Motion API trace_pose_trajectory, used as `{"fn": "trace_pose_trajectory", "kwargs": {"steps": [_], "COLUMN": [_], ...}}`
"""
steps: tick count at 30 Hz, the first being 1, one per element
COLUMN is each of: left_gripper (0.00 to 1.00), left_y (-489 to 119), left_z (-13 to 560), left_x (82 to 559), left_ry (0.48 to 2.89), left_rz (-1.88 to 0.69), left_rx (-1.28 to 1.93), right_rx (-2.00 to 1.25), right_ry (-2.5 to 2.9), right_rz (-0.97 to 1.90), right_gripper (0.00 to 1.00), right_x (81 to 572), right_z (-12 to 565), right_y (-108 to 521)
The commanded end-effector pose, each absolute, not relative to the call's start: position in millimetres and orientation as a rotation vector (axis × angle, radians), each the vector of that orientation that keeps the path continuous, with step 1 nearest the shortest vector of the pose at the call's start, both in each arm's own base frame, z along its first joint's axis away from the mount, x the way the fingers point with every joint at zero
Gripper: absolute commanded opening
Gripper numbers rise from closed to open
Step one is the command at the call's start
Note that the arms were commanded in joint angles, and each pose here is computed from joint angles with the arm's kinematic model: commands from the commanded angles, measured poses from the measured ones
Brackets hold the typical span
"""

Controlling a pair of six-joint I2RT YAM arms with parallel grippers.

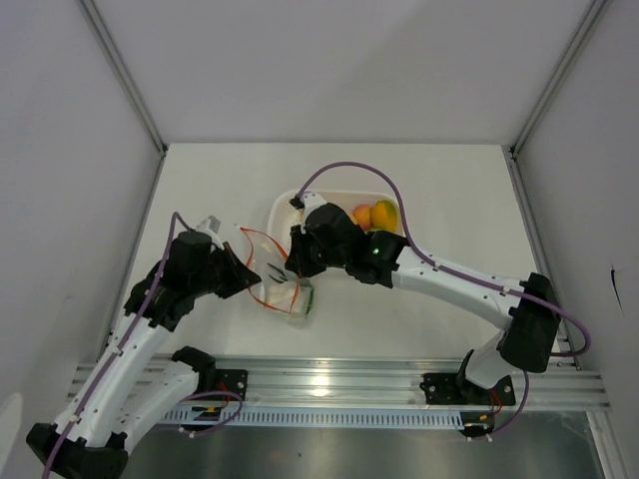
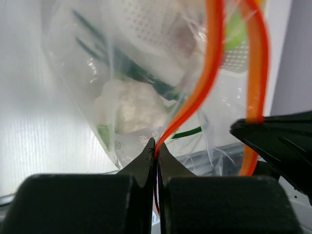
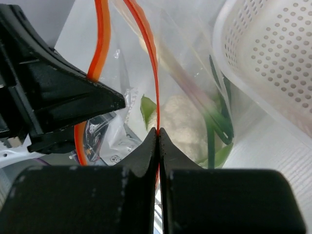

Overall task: Place the food in the zip-top bag and seal the zipper
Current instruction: Adjust the zipper food storage bag at the center of the board.

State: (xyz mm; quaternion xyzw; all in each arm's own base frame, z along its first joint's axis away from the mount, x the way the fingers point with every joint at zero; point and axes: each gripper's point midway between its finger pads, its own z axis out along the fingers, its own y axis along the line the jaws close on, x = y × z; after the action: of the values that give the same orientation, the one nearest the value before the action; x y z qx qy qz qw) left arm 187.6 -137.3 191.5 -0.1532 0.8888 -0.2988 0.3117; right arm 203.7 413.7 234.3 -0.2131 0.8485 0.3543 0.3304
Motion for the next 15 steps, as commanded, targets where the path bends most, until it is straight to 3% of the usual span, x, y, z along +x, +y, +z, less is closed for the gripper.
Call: {"fn": "trace_pose_trajectory", "kwargs": {"steps": [1,7,15], "left_gripper": [0.0,0.01,0.01], "left_y": [-132.6,-111.8,-115.2], "left_z": [204.0,265.3,216.4], "left_x": [186.4,176.1,181.9], "left_ry": [2.35,2.03,2.244], "left_rz": [-0.764,-0.818,-0.71], "left_rx": [-0.44,-0.44,-0.445], "right_rx": [-0.572,-0.549,-0.552], "right_ry": [2.136,2.093,2.147], "right_rz": [0.921,0.996,0.979], "right_gripper": [0.0,0.0,0.0], "right_x": [206.5,197.6,205.9], "right_z": [266.9,292.7,270.8], "right_y": [414.6,410.4,414.5]}}
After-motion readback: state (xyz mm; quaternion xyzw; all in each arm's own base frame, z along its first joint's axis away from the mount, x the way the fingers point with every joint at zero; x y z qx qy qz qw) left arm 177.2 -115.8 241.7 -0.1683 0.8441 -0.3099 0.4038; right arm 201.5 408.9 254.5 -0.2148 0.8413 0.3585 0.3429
